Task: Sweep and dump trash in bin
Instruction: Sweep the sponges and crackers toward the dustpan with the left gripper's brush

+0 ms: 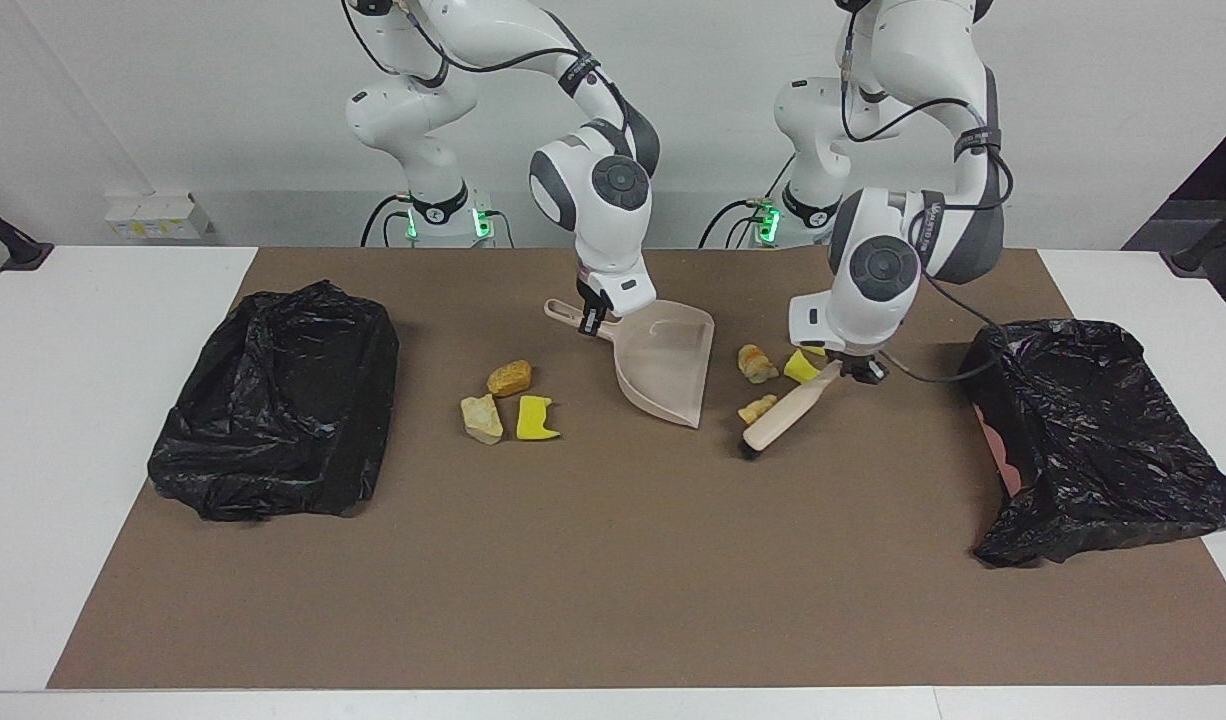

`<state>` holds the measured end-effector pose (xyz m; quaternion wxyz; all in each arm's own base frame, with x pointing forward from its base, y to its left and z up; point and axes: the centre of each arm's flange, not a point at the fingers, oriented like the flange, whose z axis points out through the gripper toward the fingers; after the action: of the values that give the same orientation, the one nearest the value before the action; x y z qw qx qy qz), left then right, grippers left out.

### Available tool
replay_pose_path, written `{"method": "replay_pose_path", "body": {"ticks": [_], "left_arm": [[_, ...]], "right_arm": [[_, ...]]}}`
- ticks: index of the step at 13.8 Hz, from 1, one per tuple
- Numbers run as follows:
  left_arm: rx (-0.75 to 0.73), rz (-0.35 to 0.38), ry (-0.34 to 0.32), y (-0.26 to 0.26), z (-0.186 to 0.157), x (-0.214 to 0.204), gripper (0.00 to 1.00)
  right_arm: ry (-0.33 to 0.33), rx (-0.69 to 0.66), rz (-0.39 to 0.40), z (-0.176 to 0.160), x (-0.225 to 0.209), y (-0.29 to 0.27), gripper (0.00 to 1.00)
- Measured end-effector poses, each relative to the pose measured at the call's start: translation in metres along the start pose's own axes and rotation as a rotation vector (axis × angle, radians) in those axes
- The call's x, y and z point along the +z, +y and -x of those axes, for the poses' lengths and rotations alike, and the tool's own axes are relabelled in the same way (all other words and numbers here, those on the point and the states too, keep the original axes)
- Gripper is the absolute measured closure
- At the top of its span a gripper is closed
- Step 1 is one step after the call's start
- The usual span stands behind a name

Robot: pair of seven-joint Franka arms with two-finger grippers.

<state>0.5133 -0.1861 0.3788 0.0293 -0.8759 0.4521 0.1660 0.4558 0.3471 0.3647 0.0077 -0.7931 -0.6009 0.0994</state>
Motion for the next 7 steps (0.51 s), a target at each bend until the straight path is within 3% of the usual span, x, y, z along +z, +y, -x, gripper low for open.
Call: {"method": "replay_pose_path", "body": {"ticks": [4, 7], "left_arm": [[-0.107, 0.069, 0.01, 0.099, -0.02, -0.018, 0.74], [-0.182, 0.127, 0.06, 0.103, -0.007, -0.039, 0.74]], "right_arm": [[-0.001, 0.0, -0.001, 0.001, 0.001, 0.0, 0.68], [-0.001, 0.0, -0.001, 0.001, 0.001, 0.0, 0.68]]}}
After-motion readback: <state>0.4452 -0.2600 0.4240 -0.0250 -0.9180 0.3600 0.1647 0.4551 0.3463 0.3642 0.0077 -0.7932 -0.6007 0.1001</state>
